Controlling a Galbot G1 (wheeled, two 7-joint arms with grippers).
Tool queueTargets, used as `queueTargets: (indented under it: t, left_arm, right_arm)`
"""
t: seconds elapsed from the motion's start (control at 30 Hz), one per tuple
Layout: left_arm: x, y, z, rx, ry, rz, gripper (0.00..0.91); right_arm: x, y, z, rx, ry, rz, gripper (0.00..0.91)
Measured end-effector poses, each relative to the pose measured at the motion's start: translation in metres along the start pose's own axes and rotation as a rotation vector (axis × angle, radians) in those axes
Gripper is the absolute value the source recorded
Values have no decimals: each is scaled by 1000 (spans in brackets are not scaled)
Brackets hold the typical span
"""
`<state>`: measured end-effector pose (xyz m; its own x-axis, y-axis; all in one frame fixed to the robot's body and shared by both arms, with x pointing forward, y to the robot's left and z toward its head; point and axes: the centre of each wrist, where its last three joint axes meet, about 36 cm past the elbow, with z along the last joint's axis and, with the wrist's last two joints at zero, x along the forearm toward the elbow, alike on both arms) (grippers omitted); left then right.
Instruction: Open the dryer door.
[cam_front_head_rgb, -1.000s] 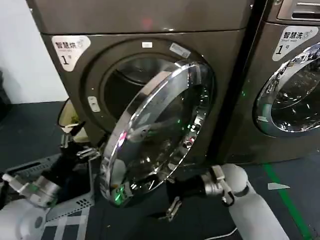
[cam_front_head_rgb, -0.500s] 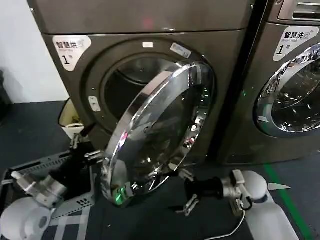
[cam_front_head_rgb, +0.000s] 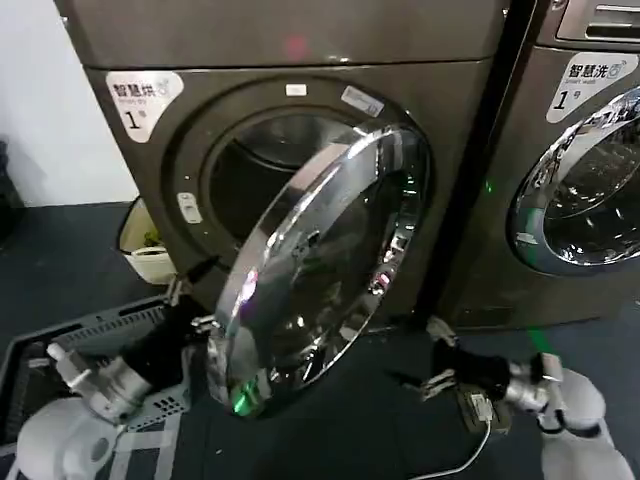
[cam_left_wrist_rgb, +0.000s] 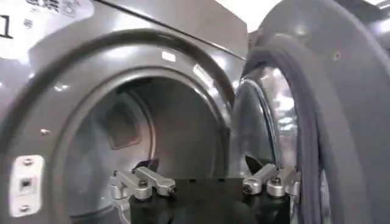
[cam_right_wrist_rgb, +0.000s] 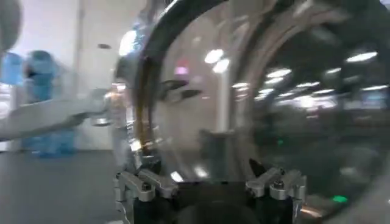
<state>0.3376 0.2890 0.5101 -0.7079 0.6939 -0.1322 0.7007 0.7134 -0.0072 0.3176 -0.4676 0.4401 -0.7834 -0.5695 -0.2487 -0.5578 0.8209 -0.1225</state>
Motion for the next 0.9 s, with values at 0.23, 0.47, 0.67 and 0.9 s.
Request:
queueTargets:
  t: [0.23, 0.47, 0.67, 0.9]
  left_arm:
    - [-5, -9, 4, -1, 23, 52, 907]
    - [-17, -20, 14, -5, 52, 122, 907]
    - [-29, -28, 24, 14, 77, 176, 907]
    - [-49, -32, 32, 15, 90, 252, 907]
  right_arm:
    - [23, 12, -19, 0, 39, 328, 907]
    - [43, 20, -34, 39, 60, 652, 907]
    - [63, 9, -49, 95, 95, 896, 907]
    - [91, -2, -68, 151, 107, 1013, 907]
